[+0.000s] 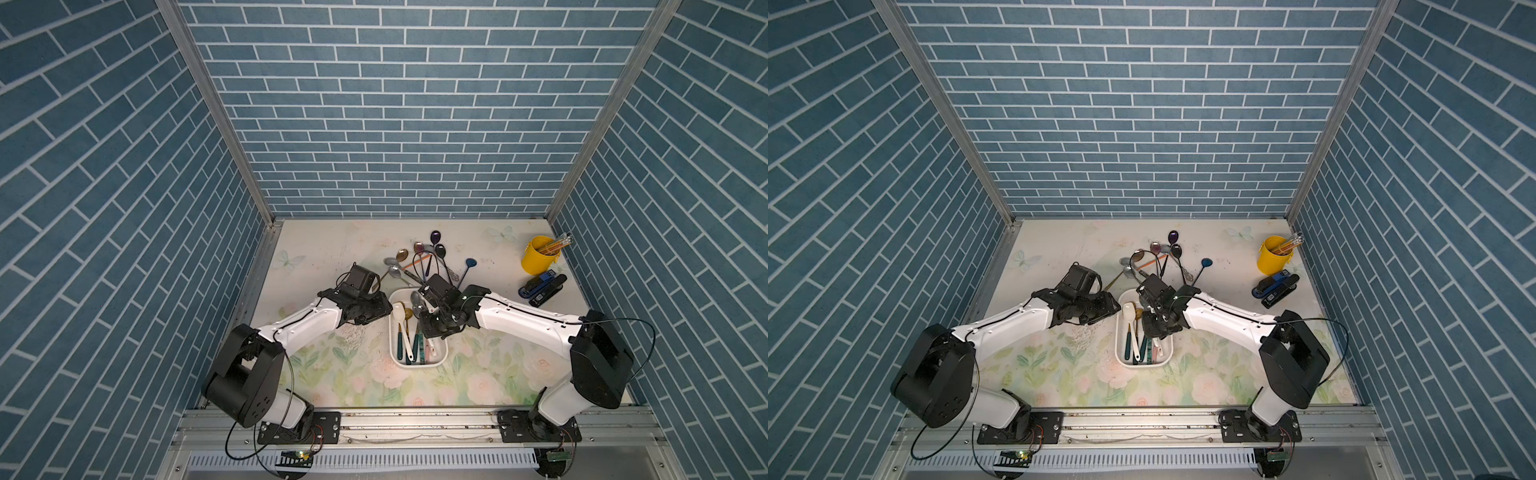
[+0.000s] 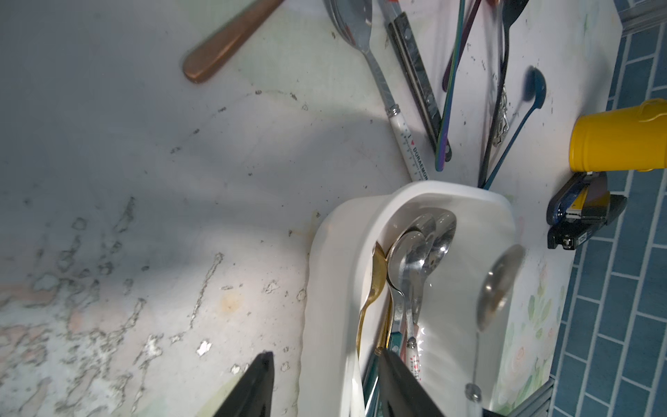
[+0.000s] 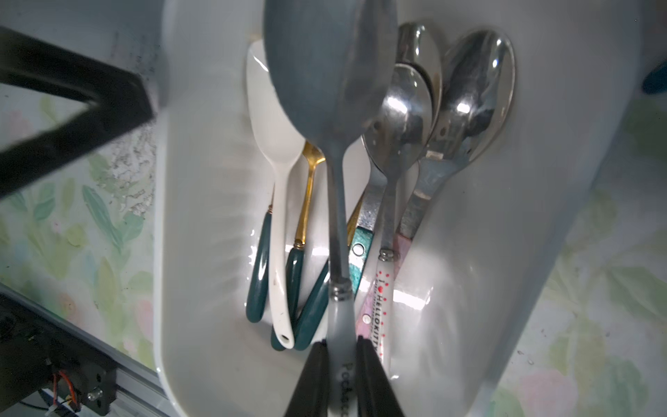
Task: Put the spoon into the storage box
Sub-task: Place the spoon in the storage box.
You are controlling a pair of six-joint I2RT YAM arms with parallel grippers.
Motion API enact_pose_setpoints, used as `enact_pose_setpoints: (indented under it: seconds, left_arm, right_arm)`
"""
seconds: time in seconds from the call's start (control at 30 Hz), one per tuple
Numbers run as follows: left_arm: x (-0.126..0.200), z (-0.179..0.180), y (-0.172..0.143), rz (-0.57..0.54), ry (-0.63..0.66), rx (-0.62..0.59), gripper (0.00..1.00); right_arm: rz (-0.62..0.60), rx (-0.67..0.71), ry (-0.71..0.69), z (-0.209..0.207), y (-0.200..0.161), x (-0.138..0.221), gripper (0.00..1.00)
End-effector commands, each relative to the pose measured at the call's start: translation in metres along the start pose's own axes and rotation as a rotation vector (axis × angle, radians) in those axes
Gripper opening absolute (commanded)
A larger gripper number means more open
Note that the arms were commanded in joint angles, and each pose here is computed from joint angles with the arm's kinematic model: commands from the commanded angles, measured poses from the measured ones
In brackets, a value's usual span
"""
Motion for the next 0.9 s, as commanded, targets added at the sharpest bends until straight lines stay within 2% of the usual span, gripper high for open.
enact_pose_setpoints:
  seconds: [0.0,0.13,0.5,0.63,0.87]
  left_arm:
    - [0.017,-0.004,0.010,-0.090,0.023,-0.011,0.53]
    - [0.024,-0.004,0.010,-0.120,0.028,-0.014,0.54]
    - [0.030,-0.004,0.012,-0.118,0.060,-0.081,0.57]
    - [0.034,-0.001,0.013,-0.123,0.120,-0.108,0.57]
    - [0.040,-0.003,0.025,-0.128,0.196,-0.216,0.59]
  right_arm:
    - [0.003,-0.066,-0.029,-0.006,-0.003,-0.012,0.08]
    - [0.027,-0.072,-0.044,-0.010,-0.007,-0.022,0.10]
    - [0.105,-0.075,-0.070,-0.005,-0.005,-0.040,0.14]
    - [0.115,-0.071,-0.088,-0.003,-0.002,-0.040,0.16]
    - [0.079,-0.054,-0.121,0.006,0.007,-0.023,0.29]
Point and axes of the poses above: each gripper's point midway between its finger pads, its own x axis back along the fingers, its own z axis along the line the jaws close on, y = z × x, the point moved 8 cm from there along x, back along the fingers, and after that the axes turned 11 degrees about -x, right-handed, at the moved point
